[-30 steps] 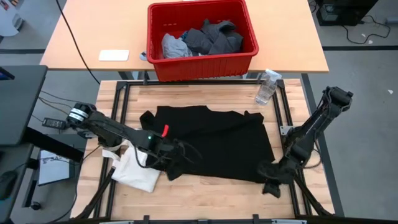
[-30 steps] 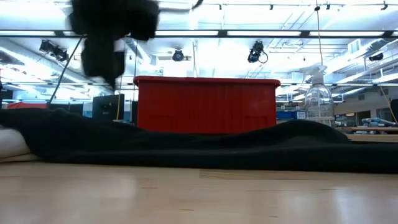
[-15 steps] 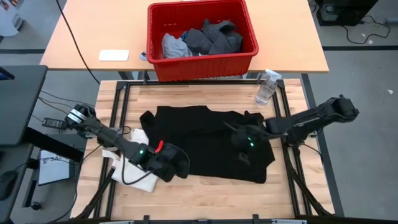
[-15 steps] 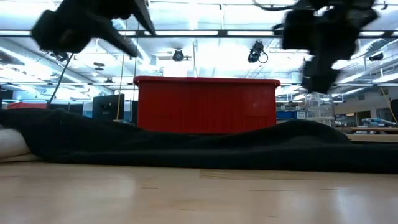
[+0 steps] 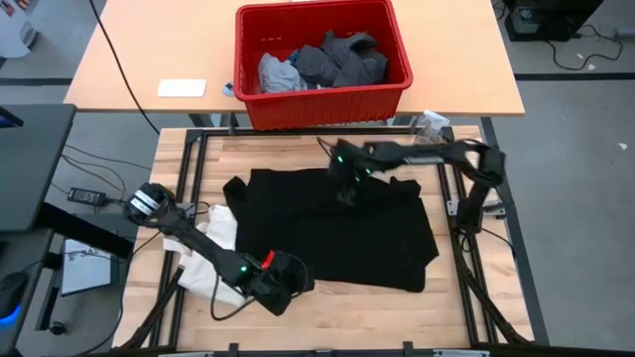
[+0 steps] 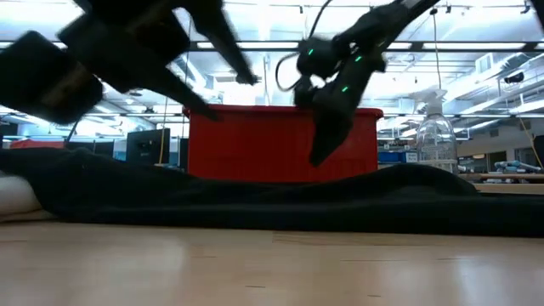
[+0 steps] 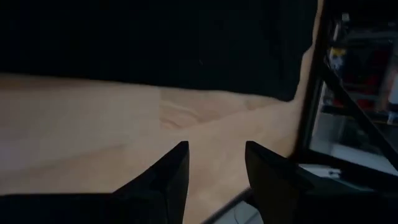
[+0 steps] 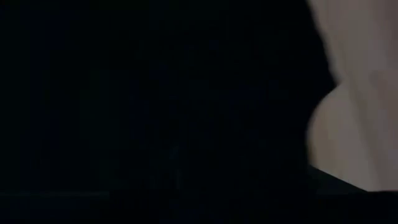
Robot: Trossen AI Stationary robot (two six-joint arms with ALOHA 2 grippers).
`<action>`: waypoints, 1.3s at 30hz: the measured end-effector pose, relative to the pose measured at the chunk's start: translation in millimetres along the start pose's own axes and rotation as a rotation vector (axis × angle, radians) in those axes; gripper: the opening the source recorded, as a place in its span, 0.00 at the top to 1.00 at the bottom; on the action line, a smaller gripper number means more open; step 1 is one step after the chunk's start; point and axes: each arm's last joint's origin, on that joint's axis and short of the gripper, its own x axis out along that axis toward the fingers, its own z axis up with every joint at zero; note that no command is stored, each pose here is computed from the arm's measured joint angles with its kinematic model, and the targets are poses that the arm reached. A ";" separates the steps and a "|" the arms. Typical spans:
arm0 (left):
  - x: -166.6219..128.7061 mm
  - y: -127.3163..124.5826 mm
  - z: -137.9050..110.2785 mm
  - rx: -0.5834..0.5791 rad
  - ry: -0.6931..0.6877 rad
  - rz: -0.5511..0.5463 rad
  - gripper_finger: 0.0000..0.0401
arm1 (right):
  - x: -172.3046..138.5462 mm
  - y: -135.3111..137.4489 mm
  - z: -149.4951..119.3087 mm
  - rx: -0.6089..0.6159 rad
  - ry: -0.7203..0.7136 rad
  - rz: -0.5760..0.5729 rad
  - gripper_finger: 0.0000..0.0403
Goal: Fold Laundry from Bin
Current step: Fold the black shirt
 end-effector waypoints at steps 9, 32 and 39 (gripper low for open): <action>13.5 5.2 -8.7 -0.035 0.074 -0.005 0.60 | 41.4 -62.9 23.1 0.026 0.151 0.013 0.43; 49.4 5.4 25.9 -0.095 -0.042 0.059 0.60 | 60.0 -53.1 -1.0 0.136 0.474 0.117 0.92; 68.4 -0.3 35.4 -0.137 0.017 0.025 0.60 | 58.7 -57.8 -2.8 0.209 0.483 0.106 0.60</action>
